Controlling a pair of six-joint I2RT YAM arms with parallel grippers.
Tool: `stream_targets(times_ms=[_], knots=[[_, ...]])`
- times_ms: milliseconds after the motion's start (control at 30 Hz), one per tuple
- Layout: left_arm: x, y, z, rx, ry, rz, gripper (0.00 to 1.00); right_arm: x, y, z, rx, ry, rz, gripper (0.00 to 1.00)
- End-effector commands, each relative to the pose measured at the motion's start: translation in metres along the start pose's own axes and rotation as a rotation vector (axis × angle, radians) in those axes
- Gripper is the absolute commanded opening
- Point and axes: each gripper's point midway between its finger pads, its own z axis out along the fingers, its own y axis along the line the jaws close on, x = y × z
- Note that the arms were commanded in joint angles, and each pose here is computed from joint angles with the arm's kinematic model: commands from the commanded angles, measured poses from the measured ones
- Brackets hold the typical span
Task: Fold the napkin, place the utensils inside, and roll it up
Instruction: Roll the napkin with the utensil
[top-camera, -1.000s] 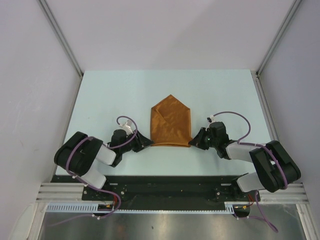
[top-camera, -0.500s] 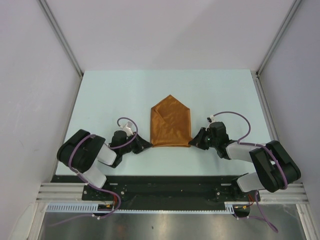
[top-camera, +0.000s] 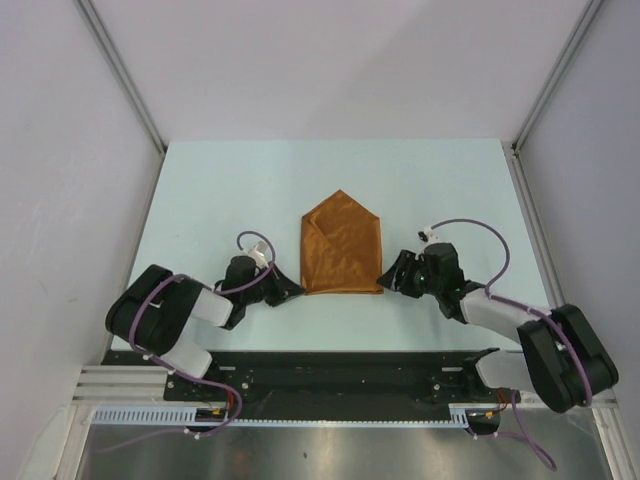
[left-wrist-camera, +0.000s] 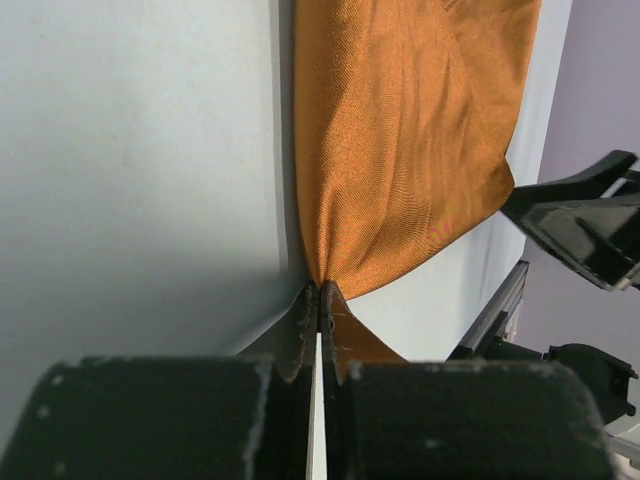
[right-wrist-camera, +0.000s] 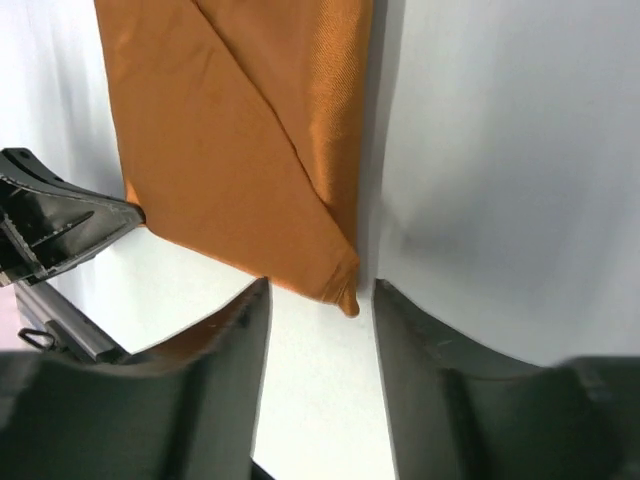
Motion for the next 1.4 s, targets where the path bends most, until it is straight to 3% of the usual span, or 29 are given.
stream_targets(times_ms=[0, 167, 300, 433, 600, 900, 1367], knots=[[0.015, 0.012, -0.004, -0.075, 0.079, 0.010, 0.00, -0.030, 0.005, -0.020, 0.051, -0.119, -0.130, 0.56], [0.008, 0.002, -0.007, -0.050, 0.065, 0.010, 0.00, -0.050, 0.022, -0.045, 0.064, -0.242, -0.281, 0.66], [0.003, -0.005, -0.009, -0.037, 0.055, 0.010, 0.00, -0.048, 0.047, -0.043, 0.037, -0.261, -0.424, 0.69], [0.000, -0.009, -0.011, -0.030, 0.049, 0.008, 0.00, -0.027, 0.083, -0.027, -0.027, -0.236, -0.563, 0.71], [-0.003, -0.015, -0.016, -0.011, 0.035, -0.002, 0.00, -0.005, 0.108, 0.006, 0.027, -0.218, -0.725, 0.72], [-0.007, -0.015, -0.021, -0.023, 0.013, 0.006, 0.00, 0.031, 0.172, 0.043, -0.015, -0.259, -0.951, 0.72], [-0.014, -0.017, -0.023, -0.013, 0.003, 0.002, 0.00, 0.075, 0.169, 0.079, 0.060, -0.196, -1.183, 0.74]])
